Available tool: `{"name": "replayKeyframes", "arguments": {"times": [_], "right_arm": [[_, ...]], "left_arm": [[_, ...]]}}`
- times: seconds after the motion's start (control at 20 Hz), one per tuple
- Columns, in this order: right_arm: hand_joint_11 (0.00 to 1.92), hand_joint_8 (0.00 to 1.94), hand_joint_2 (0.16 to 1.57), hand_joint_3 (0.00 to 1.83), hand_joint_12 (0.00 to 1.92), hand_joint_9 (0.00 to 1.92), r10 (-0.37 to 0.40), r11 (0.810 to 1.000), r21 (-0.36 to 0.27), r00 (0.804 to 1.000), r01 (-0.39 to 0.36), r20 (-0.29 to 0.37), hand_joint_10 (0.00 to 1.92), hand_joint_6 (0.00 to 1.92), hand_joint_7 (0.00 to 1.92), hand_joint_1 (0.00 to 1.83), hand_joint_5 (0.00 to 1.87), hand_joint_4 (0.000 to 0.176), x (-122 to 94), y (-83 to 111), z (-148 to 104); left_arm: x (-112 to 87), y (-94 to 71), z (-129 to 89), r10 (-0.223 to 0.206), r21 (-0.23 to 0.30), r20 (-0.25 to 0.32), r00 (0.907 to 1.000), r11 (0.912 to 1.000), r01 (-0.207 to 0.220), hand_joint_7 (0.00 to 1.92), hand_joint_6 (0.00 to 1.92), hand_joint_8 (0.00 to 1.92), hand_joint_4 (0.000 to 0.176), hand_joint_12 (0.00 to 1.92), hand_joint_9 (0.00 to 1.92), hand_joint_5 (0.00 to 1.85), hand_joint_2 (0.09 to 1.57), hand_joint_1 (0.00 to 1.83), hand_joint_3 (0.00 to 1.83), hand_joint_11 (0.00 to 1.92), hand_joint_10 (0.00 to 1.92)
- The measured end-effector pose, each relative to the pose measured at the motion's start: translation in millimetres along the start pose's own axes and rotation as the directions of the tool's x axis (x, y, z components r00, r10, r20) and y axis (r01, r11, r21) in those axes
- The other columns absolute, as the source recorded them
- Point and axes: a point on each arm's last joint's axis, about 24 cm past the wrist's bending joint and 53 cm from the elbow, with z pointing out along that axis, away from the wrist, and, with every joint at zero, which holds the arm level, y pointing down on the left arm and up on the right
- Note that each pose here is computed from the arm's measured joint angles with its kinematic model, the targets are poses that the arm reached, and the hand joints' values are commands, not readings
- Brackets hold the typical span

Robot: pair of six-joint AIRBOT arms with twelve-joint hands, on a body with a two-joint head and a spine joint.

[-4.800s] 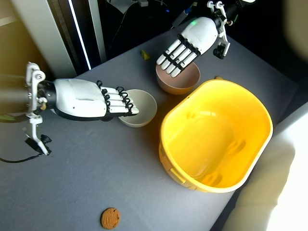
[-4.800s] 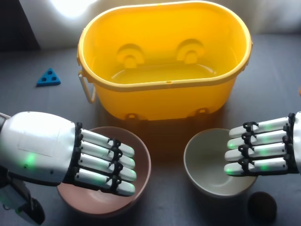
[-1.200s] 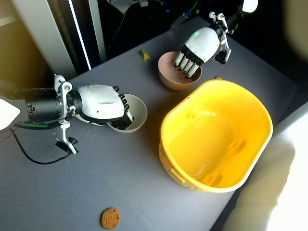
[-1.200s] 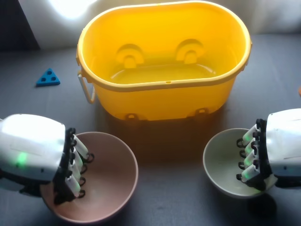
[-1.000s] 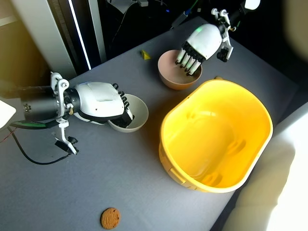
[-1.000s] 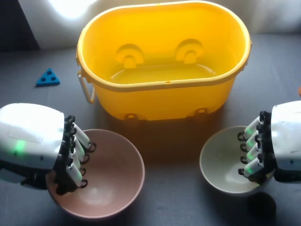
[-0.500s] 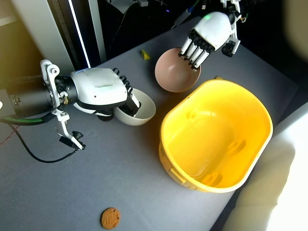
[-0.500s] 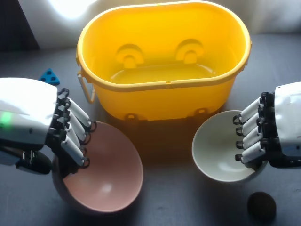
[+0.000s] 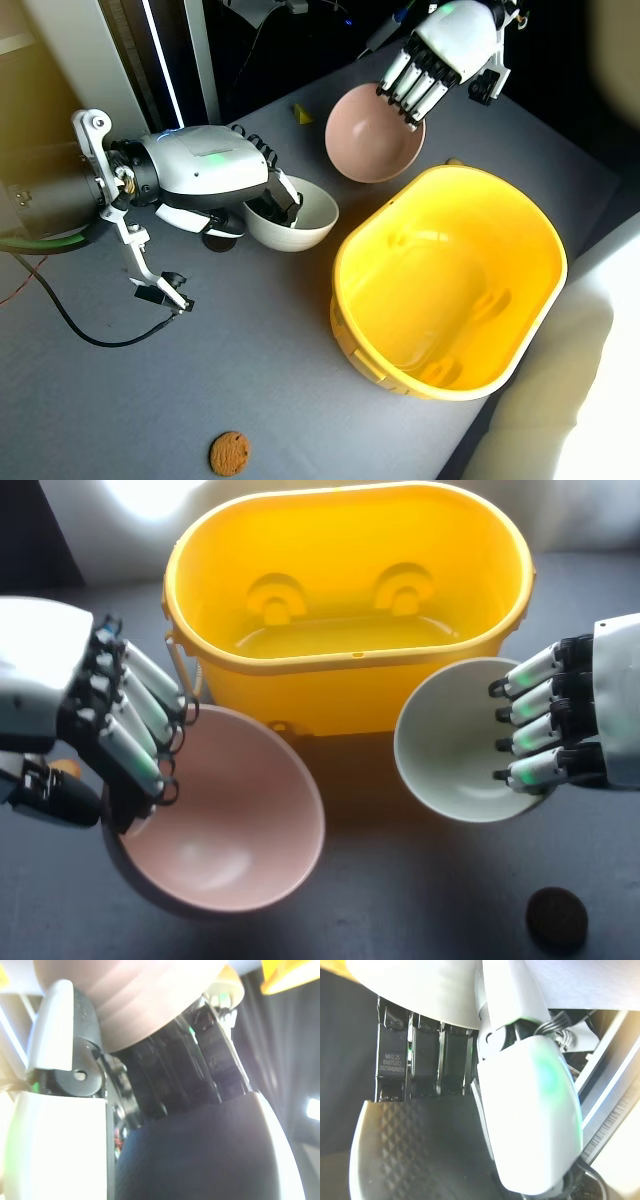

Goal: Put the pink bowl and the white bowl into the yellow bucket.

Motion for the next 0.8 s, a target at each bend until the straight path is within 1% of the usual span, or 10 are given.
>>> {"name": "replayKeyframes", "arguments": {"times": [0.05, 0.15, 0.2, 0.25, 0.35, 0.45, 0.55, 0.7, 0.75, 0.8], "right_arm": [[0.94, 0.7, 1.06, 0.0, 0.82, 1.06, -0.038, 0.999, -0.002, 0.999, 0.038, -0.003, 0.96, 0.87, 1.09, 1.39, 1.06, 0.0, 0.4, 0.3, 0.2], [0.92, 0.67, 1.06, 0.0, 0.84, 1.05, -0.045, 0.999, -0.004, 0.999, 0.045, -0.001, 0.96, 0.87, 1.1, 1.39, 1.06, 0.0, -1.0, 0.5, 0.5], [0.94, 0.6, 1.05, 0.0, 0.83, 1.08, -0.051, 0.999, -0.004, 0.999, 0.051, 0.002, 0.93, 0.84, 1.14, 1.39, 1.07, 0.0, -2.9, 0.3, 1.1], [0.93, 0.61, 1.05, 0.0, 0.83, 1.07, -0.051, 0.999, -0.006, 0.999, 0.051, 0.011, 0.94, 0.85, 1.14, 1.39, 1.06, 0.0, -6.0, 0.3, 1.7], [0.91, 0.69, 1.06, 0.0, 0.87, 1.05, -0.051, 0.999, -0.011, 0.998, 0.052, 0.029, 0.97, 0.88, 1.1, 1.39, 1.04, 0.0, -13.1, 2.2, 3.1], [0.93, 0.72, 1.06, 0.0, 0.85, 1.07, -0.065, 0.998, -0.02, 0.996, 0.066, 0.054, 0.94, 0.89, 1.09, 1.39, 1.03, 0.0, -23.8, 4.7, 5.8], [0.95, 0.7, 1.06, 0.0, 0.84, 1.08, -0.081, 0.996, -0.025, 0.993, 0.083, 0.081, 0.93, 0.88, 1.1, 1.39, 1.04, 0.0, -35.5, 6.4, 6.9], [0.95, 0.67, 1.06, 0.0, 0.83, 1.07, -0.076, 0.996, -0.042, 0.987, 0.083, 0.141, 0.94, 0.88, 1.11, 1.39, 1.04, 0.0, -56.6, 14.0, 4.8], [0.94, 0.67, 1.06, 0.0, 0.83, 1.07, -0.077, 0.995, -0.048, 0.987, 0.085, 0.141, 0.94, 0.89, 1.11, 1.39, 1.04, 0.0, -56.4, 15.6, 5.0], [0.94, 0.67, 1.06, 0.0, 0.83, 1.07, -0.084, 0.995, -0.048, 0.987, 0.091, 0.136, 0.94, 0.89, 1.11, 1.39, 1.04, 0.0, -55.2, 15.7, 5.2]], "left_arm": [[-4.8, -5.2, -0.9, 0.0, 0.017, 0.012, 0.9999, 0.9999, -0.001, 1.11, 0.99, 0.8, 0.0, 0.92, 0.97, 0.95, 1.08, 1.38, 0.0, 0.78, 1.04], [-6.9, -8.2, -2.2, -0.007, 0.025, 0.015, 0.9999, 0.9997, 0.007, 1.1, 1.03, 0.83, 0.0, 0.92, 0.97, 0.92, 1.09, 1.38, 0.0, 0.8, 1.04], [-9.7, -8.0, -4.0, -0.013, 0.024, 0.023, 0.9997, 0.9996, 0.012, 1.07, 1.03, 0.89, 0.0, 0.92, 0.95, 0.92, 1.09, 1.38, 0.0, 0.79, 1.05], [-15.3, -7.5, -6.4, -0.013, 0.022, 0.037, 0.9992, 0.9997, 0.013, 1.07, 1.04, 0.87, 0.0, 0.92, 0.94, 0.91, 1.1, 1.38, 0.0, 0.79, 1.07], [-28.4, -7.3, -10.7, -0.008, 0.019, 0.076, 0.9971, 0.9998, 0.007, 1.05, 1.12, 0.91, 0.0, 0.92, 0.9, 0.87, 1.11, 1.37, 0.0, 0.74, 1.12], [-40.5, -7.6, -13.4, -0.013, 0.024, 0.115, 0.9933, 0.9997, 0.011, 1.09, 1.05, 0.84, 0.0, 0.94, 0.94, 0.9, 1.1, 1.38, 0.0, 0.78, 1.07], [-46.1, -6.7, -12.7, -0.023, 0.033, 0.127, 0.9917, 0.9993, 0.019, 1.11, 1.0, 0.78, 0.0, 0.89, 0.96, 0.95, 1.08, 1.38, 0.0, 0.79, 1.03], [-60.9, -3.0, -16.2, -0.025, 0.032, 0.168, 0.9855, 0.9993, 0.02, 1.12, 1.0, 0.76, 0.0, 0.87, 0.97, 0.95, 1.08, 1.38, 0.0, 0.8, 1.04], [-68.1, -2.4, -17.5, -0.027, 0.036, 0.193, 0.9808, 0.9992, 0.02, 1.12, 1.01, 0.74, 0.0, 0.87, 0.97, 0.94, 1.08, 1.38, 0.0, 0.81, 1.04], [-68.9, -2.1, -17.1, -0.028, 0.036, 0.197, 0.9801, 0.9991, 0.021, 1.12, 1.01, 0.74, 0.0, 0.87, 0.97, 0.94, 1.08, 1.38, 0.0, 0.81, 1.04]]}}
